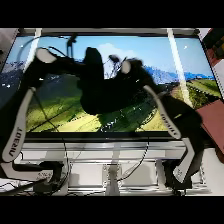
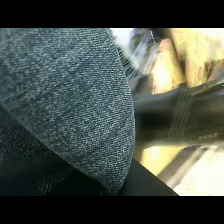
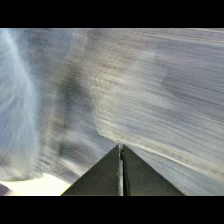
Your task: Fold the clothes and pants, and hang the long-sleeved shirts on hangers.
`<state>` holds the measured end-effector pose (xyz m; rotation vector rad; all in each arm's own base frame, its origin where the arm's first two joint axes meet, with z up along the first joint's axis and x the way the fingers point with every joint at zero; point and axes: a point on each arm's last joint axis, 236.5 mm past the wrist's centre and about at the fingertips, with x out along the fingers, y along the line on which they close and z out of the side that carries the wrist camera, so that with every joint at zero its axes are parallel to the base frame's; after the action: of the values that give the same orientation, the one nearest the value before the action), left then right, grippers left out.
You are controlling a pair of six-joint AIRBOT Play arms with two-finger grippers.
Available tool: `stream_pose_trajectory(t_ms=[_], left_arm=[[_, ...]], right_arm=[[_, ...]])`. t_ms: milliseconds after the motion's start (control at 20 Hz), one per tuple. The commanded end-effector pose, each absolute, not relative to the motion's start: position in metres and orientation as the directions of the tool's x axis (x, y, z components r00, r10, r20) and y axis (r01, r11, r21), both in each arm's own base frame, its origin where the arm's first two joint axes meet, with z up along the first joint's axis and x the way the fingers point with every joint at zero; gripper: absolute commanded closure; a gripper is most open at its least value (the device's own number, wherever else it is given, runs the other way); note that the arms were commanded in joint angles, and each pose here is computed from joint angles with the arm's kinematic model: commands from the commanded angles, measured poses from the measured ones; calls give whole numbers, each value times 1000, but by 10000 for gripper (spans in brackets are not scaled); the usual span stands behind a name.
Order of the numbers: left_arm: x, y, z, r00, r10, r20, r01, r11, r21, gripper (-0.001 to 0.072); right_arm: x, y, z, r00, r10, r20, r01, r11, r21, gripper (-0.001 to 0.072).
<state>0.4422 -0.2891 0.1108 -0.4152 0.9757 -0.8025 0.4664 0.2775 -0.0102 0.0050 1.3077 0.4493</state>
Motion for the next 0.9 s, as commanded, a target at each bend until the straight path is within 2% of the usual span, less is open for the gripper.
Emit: stream_pose_trajectory(t_ms=[0,150,200,250,300,400,550,650,750,800,850], left_arm=[[462,-363,107,431,-781,-452,416,617,-668,678],[471,-417,83,515,-766,-385,359,600,-715,677],[465,-433,71,506,-774,-381,330,582,-743,642],[454,-446,58,477,-785,-395,323,574,-752,378],[445,-455,51,450,-794,-409,330,573,-750,-13],[434,-459,51,409,-812,-417,340,560,-756,6],[449,-434,84,438,-814,-382,349,545,-762,6],[461,-407,113,469,-811,-351,382,544,-747,6],[470,-377,139,484,-811,-329,434,549,-714,7],[474,-364,147,492,-808,-324,440,551,-709,7],[477,-351,153,496,-807,-322,437,552,-711,7]], right_arm=[[472,172,57,255,213,-943,-225,962,156,674],[478,124,115,385,208,-899,-150,975,162,673],[480,112,129,423,203,-883,-130,978,163,674],[482,101,139,452,196,-870,-111,980,163,673],[486,91,143,474,187,-861,-97,982,160,673],[497,75,143,502,170,-848,-122,985,125,674],[507,55,127,490,156,-858,-114,987,114,675],[506,54,107,429,223,-875,-184,970,158,675],[506,79,94,358,425,-832,-237,903,359,676],[510,97,94,339,542,-769,-249,840,482,674],[518,109,94,338,611,-716,-243,792,561,554]])
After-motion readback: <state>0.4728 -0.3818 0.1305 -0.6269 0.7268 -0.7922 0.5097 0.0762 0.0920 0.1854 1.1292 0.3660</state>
